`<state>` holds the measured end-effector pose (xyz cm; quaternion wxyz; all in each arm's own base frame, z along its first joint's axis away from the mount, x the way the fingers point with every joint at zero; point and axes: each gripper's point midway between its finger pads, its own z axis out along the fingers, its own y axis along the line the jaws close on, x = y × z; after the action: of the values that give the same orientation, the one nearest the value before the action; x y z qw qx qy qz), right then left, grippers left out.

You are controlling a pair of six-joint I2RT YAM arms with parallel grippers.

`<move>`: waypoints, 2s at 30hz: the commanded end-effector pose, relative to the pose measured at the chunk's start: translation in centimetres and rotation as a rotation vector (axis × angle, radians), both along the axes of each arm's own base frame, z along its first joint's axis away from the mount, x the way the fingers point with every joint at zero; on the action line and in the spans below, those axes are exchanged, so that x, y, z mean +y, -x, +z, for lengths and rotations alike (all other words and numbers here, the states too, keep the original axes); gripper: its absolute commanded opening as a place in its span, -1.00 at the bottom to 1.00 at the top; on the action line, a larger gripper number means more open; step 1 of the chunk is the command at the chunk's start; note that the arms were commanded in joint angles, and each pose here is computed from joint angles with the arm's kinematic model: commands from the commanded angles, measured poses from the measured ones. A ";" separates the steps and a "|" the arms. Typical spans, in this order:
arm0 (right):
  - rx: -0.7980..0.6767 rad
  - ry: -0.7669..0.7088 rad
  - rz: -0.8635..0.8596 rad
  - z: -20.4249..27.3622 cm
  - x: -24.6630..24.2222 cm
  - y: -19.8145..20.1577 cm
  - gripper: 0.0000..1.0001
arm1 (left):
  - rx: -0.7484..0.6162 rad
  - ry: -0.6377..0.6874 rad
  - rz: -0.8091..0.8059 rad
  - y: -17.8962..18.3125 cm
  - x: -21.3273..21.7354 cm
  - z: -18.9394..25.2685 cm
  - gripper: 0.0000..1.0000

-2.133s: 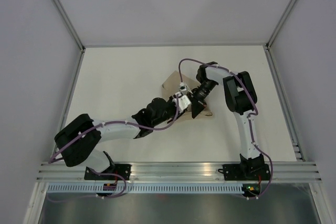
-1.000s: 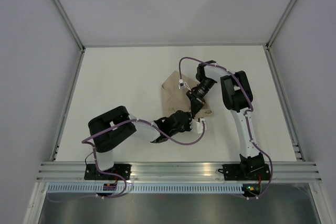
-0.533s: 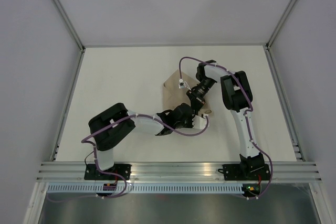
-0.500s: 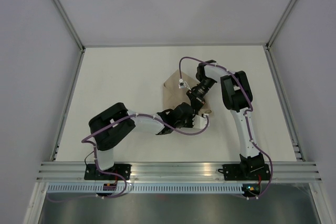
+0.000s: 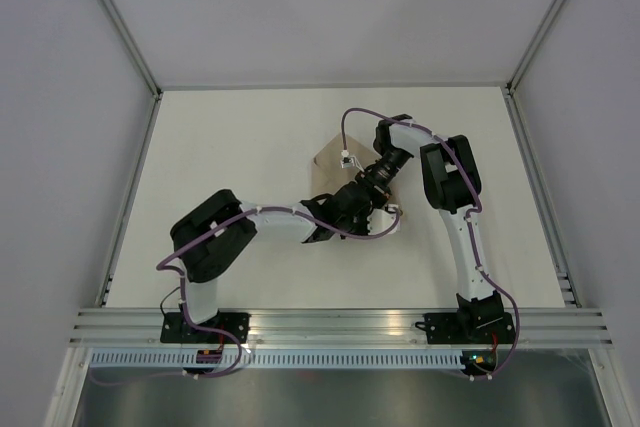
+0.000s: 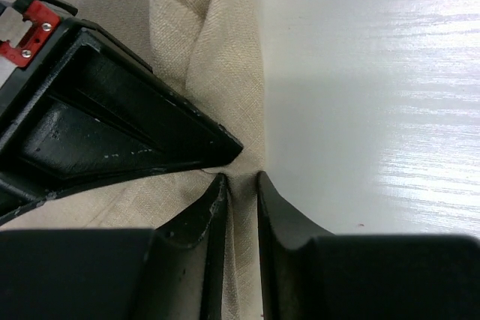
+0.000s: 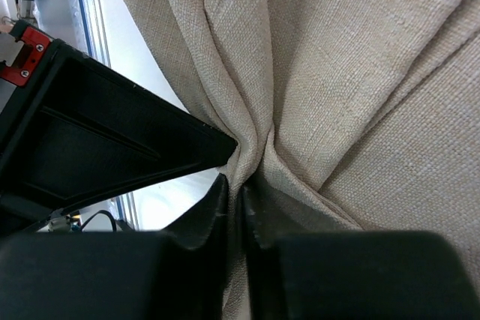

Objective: Fold the napkin, place the utensils inside, and roll it up
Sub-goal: Roll the napkin with the utensil

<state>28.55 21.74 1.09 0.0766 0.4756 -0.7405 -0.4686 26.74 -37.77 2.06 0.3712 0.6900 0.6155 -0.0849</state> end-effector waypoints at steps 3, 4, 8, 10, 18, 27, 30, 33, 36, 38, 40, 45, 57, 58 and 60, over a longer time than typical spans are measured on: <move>-0.109 -0.028 0.068 -1.5 -0.4 -0.6 -0.23 | 0.312 -0.059 0.009 4.1 1.8 -4.0 -0.95; -0.121 -0.036 0.061 -1.2 -0.3 -0.7 -0.14 | 0.325 -0.049 0.016 4.0 1.8 -3.8 -0.95; -0.201 -0.088 0.020 1.8 0.0 -1.8 0.15 | 0.424 -0.010 0.021 4.5 1.5 -3.2 -0.95; -0.240 -0.117 -0.007 3.4 0.2 -2.4 0.17 | 0.453 -0.002 0.025 4.5 1.6 -3.0 -0.95; -0.376 -0.157 -0.230 6.3 -0.6 -6.5 0.25 | 0.547 0.028 0.052 4.5 1.7 -3.0 -0.95; -0.764 -0.222 -0.379 11.8 -3.9 -8.0 0.24 | 0.668 0.059 0.080 3.8 1.8 -3.1 -0.95; -0.888 -0.260 -0.339 12.5 -4.3 -6.1 0.22 | 0.709 0.080 0.083 3.6 1.7 -2.7 -0.95; -0.961 -0.294 -0.293 12.5 -4.6 -3.8 0.23 | 0.757 0.086 0.090 3.3 1.8 -2.4 -0.95; -1.027 -0.299 -0.247 11.9 -4.6 -2.2 0.23 | 0.828 0.079 0.099 3.0 1.9 -2.5 -0.95; -1.063 -0.261 -0.203 10.2 -4.7 -1.4 0.20 | 0.861 0.081 0.108 2.5 1.9 -2.6 -0.95; -1.122 -0.238 -0.157 9.9 -4.3 -0.6 0.19 | 0.911 0.081 0.109 2.8 2.0 -2.5 -0.95; -1.267 -0.224 -0.086 8.0 -2.7 1.0 0.20 | 0.996 0.109 0.126 2.1 2.3 -2.6 -0.95; -1.384 -0.122 0.053 3.6 -0.1 -0.2 0.20 | 1.087 0.111 0.132 2.0 2.2 -2.6 -0.95; -1.388 -0.118 0.055 3.6 0.1 -0.4 0.20 | 1.090 0.111 0.131 2.0 2.1 -2.6 -0.95; -1.368 -0.106 0.077 2.7 0.4 -0.4 0.20 | 1.089 0.115 0.128 1.9 2.1 -2.6 -0.95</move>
<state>27.01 20.94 2.89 -0.3887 0.6830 -0.6064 -0.1214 26.21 -37.21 1.76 0.0962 0.5077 0.7254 -0.4547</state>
